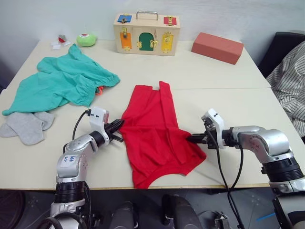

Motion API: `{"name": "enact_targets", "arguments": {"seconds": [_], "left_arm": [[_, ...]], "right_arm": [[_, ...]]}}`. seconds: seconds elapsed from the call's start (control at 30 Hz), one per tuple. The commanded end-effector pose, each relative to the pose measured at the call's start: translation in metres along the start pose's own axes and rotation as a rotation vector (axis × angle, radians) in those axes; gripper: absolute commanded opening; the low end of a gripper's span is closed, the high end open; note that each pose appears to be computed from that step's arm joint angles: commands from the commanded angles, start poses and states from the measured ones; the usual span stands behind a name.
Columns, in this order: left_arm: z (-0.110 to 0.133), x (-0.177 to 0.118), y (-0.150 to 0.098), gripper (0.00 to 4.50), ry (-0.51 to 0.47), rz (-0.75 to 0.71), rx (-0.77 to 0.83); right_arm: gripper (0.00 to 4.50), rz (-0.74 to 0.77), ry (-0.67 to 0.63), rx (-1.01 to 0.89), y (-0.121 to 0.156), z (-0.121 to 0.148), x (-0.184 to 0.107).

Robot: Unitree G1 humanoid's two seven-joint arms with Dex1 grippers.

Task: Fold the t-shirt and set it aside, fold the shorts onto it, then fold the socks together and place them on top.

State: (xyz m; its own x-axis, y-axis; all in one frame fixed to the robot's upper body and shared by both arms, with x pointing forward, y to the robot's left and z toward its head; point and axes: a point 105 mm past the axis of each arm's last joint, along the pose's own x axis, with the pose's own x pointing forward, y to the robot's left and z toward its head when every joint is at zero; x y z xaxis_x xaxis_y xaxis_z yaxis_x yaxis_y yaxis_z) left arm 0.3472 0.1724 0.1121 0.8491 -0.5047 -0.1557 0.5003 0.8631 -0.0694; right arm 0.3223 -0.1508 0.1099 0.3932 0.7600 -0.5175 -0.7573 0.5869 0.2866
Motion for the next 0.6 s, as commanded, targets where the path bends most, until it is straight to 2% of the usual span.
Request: {"name": "enact_targets", "arguments": {"seconds": [0.03,0.1,0.23,0.33,0.43,0.47,0.5,0.6], "left_arm": [[0.007,-0.007,0.003,0.45,-0.015,-0.037,0.095],[0.006,-0.013,0.006,0.89,0.006,-0.072,0.139],[0.011,-0.043,0.017,2.10,0.048,-0.172,0.419],[0.010,-0.060,0.017,3.08,0.074,-0.283,0.614],[0.008,-0.072,-0.004,4.16,0.048,-0.517,0.827],[0.006,-0.072,-0.011,4.39,0.041,-0.575,0.872],[0.004,-0.072,-0.014,4.40,0.036,-0.607,0.898],[-0.005,-0.070,-0.029,4.40,0.029,-0.741,0.962]], "right_arm": [[0.00,-0.003,-0.048,0.050,-0.001,0.008,-0.009],[0.46,0.002,-0.075,0.060,0.001,0.011,-0.019],[1.62,0.031,-0.100,-0.225,0.009,0.003,-0.060],[2.69,-0.101,-0.138,-0.423,-0.010,0.005,-0.076],[3.84,-0.132,-0.065,-0.844,-0.018,-0.005,-0.087],[4.12,-0.115,-0.046,-0.960,-0.017,-0.009,-0.087],[4.38,-0.102,-0.041,-1.028,-0.017,-0.012,-0.087],[4.45,-0.027,-0.003,-1.216,-0.016,-0.029,-0.079]]}}
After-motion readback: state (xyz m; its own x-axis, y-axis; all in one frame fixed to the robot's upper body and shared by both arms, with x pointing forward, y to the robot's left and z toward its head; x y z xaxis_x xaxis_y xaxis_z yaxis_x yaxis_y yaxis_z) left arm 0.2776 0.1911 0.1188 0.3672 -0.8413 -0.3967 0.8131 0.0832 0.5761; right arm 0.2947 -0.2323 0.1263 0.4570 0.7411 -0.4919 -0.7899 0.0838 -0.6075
